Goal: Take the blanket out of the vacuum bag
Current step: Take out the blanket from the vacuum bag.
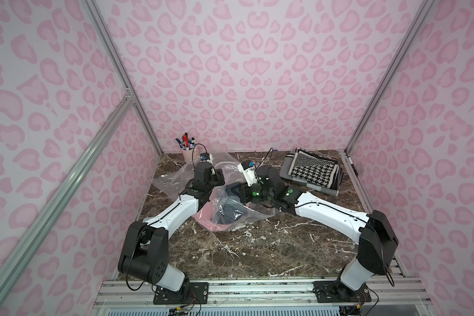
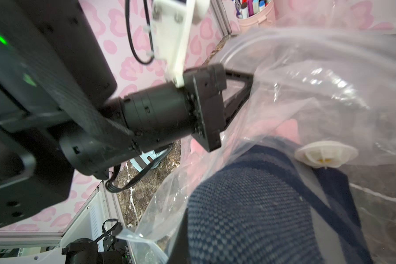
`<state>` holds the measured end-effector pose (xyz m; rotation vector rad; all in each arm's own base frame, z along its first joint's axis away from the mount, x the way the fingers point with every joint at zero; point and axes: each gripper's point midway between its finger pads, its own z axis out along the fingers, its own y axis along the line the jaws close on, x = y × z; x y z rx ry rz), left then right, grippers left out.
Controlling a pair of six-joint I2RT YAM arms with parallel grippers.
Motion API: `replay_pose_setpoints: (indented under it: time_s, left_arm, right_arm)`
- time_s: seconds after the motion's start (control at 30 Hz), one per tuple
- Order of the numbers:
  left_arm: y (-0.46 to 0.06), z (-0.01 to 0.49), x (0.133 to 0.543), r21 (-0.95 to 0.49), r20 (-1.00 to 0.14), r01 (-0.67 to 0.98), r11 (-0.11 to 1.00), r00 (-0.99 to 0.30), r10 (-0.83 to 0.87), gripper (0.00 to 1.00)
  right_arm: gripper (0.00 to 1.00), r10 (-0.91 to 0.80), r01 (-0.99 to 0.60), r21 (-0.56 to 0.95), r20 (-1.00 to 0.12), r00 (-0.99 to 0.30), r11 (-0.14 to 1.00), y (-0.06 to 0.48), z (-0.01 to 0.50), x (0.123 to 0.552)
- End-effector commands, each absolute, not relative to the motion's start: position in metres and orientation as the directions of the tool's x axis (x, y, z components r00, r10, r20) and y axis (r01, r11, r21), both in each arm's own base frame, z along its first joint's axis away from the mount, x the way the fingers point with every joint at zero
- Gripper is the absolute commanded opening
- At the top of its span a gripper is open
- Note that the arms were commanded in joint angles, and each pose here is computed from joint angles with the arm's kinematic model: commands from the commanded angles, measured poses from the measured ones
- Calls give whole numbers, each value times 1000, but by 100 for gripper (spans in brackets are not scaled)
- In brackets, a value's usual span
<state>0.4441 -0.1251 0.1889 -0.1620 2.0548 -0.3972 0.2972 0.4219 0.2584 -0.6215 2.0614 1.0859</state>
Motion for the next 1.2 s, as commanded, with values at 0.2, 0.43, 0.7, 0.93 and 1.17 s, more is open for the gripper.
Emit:
replay_pose_setpoints:
  time_s: [0.2, 0.43, 0.7, 0.93, 1.17]
  left_arm:
    - [-110, 166, 422, -318, -808, -9, 948, -521, -276, 4]
    - [-95, 152, 421, -282, -802, -98, 954, -522, -290, 4]
    - [-92, 160, 428, -259, -817, -109, 960, -505, -278, 4]
    - [-82, 167, 435, -238, -834, -164, 957, -471, -288, 4]
    - [-84, 182, 448, -242, -849, -160, 957, -442, -288, 4]
  right_arm:
    - [0, 2, -732, 441, -857, -515, 520, 398, 325, 323]
    - [0, 81, -708, 387, -902, -425, 591, 347, 373, 338]
    - [0, 152, -619, 358, -920, -360, 699, 263, 404, 358]
    - [0, 189, -540, 356, -921, -340, 763, 206, 412, 364]
    - [0, 198, -465, 350, -918, -344, 813, 162, 401, 365]
